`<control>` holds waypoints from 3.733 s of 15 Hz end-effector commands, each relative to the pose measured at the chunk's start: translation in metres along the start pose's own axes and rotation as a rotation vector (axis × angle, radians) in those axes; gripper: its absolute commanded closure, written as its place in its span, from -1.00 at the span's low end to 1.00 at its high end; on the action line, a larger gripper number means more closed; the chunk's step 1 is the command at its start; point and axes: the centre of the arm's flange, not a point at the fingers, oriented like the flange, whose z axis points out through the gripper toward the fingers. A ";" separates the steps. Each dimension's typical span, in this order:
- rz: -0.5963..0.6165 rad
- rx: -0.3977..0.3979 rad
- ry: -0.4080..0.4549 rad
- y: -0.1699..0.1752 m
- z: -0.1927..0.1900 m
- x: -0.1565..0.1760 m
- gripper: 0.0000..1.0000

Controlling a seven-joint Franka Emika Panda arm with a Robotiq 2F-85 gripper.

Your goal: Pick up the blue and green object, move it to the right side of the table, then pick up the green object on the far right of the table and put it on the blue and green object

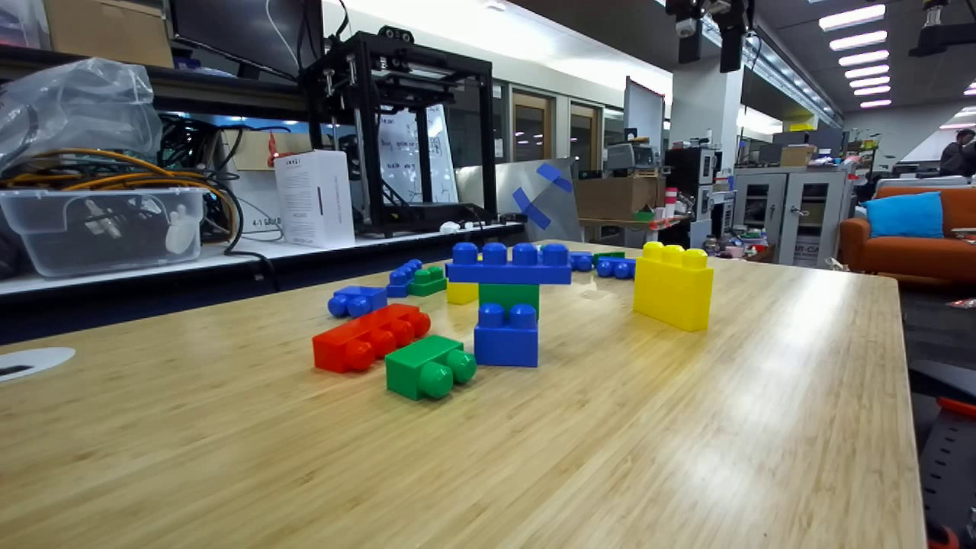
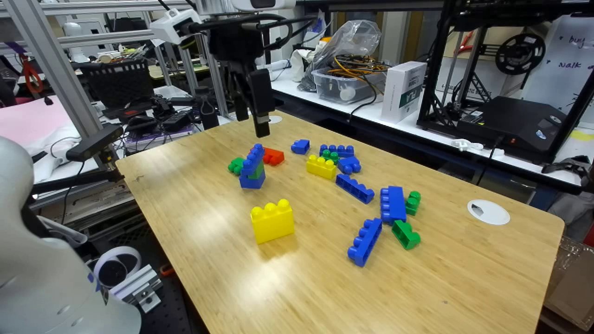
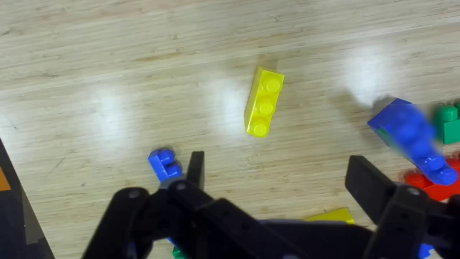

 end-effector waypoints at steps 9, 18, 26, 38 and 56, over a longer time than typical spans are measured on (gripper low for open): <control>-0.034 0.016 0.020 -0.007 0.007 0.004 -1.00; -0.166 0.057 0.011 -0.067 0.047 0.022 -1.00; -0.435 0.034 0.008 -0.132 0.072 0.042 -1.00; -0.804 0.053 -0.028 -0.183 0.129 0.113 -1.00; -0.870 0.120 -0.171 -0.215 0.164 0.096 -1.00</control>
